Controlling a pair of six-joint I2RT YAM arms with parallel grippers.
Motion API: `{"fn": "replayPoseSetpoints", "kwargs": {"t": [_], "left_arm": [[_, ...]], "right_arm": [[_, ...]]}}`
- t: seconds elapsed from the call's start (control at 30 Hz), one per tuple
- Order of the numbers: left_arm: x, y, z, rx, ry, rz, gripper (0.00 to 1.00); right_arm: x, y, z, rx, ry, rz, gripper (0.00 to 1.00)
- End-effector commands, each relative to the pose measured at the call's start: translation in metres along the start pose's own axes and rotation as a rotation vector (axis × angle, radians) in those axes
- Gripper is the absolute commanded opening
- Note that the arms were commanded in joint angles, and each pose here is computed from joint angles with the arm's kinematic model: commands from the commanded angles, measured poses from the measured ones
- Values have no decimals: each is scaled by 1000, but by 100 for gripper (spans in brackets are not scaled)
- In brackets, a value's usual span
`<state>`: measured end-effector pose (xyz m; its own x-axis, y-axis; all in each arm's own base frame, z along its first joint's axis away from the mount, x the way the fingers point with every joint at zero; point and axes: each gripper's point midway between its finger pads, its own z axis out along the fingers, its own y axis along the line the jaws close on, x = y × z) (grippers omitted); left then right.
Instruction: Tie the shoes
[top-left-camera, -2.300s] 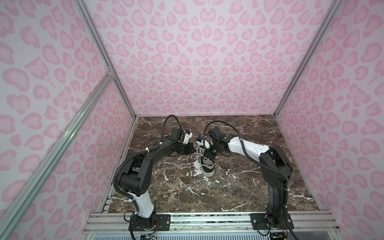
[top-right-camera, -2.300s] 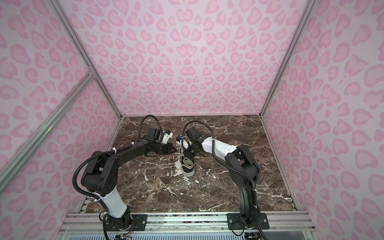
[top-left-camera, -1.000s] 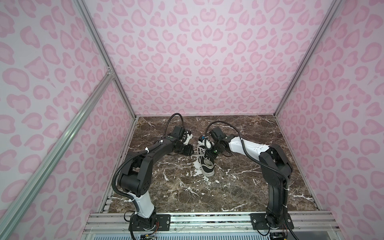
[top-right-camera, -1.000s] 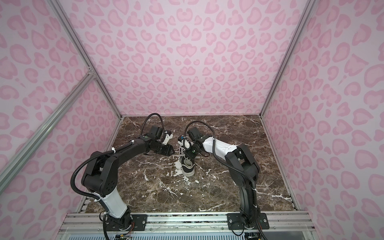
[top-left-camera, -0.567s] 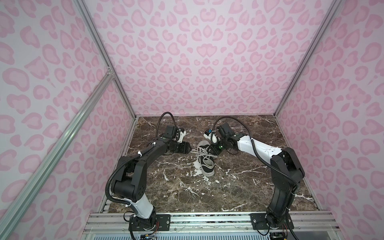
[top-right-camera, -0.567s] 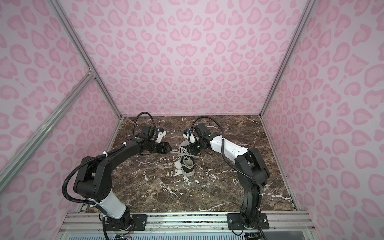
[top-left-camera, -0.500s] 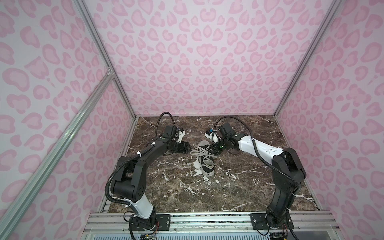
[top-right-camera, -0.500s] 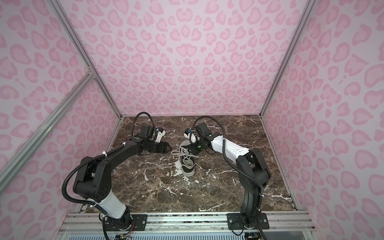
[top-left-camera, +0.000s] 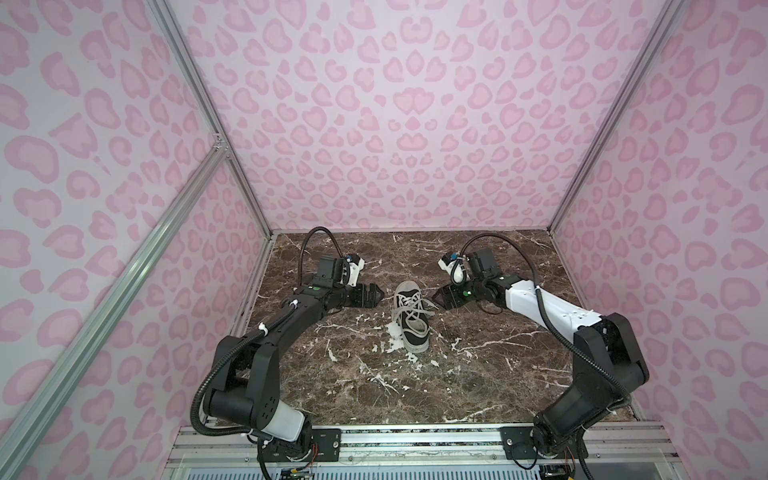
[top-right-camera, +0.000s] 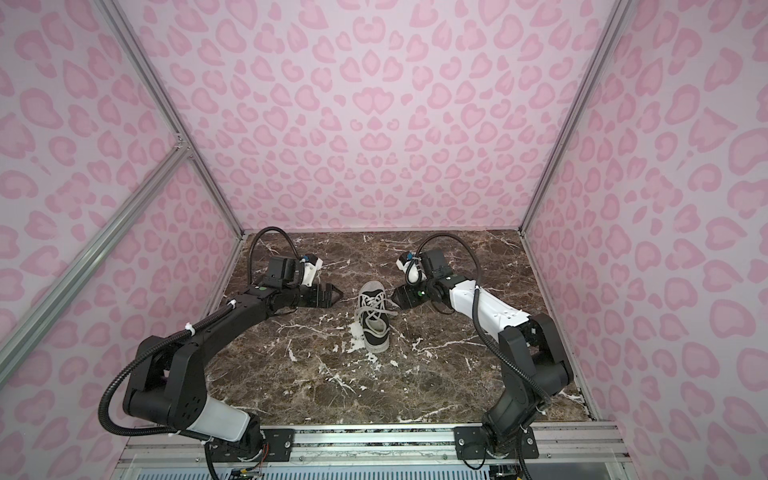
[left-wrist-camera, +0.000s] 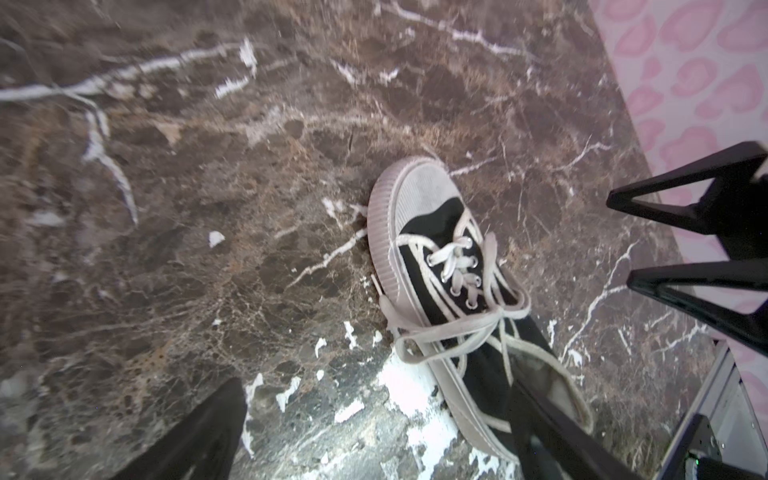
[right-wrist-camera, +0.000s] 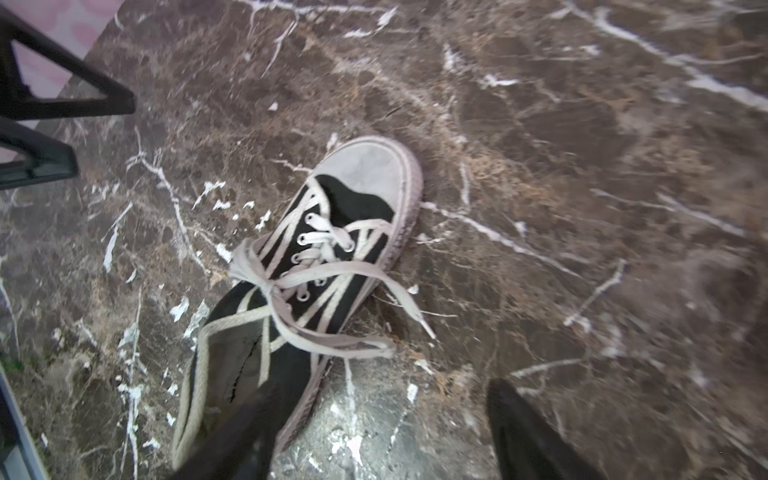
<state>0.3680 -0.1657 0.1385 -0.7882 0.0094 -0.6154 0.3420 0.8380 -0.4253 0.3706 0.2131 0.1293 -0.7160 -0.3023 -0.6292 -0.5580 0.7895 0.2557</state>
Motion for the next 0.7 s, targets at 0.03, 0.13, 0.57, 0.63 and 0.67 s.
{"fn": "replayPoseSetpoints", "kwargs": {"t": [0.03,0.13,0.57,0.63,0.67], "left_arm": [[-24,4,-23,-27,-174,23,97],[-19,3,-30,-25,-169,44,97],[77,-23,19,4,222,126,91],[82,-21,31,-14,243,115,82],[84,-21,37,-6,260,113,78]], "right_arm": [[-8,-20,-23,40,-103,50,98],[-6,-30,-35,65,-115,68,98],[18,-38,-23,92,-39,201,98],[19,-38,-22,91,-30,200,98],[19,-38,-22,91,-26,198,98]]}}
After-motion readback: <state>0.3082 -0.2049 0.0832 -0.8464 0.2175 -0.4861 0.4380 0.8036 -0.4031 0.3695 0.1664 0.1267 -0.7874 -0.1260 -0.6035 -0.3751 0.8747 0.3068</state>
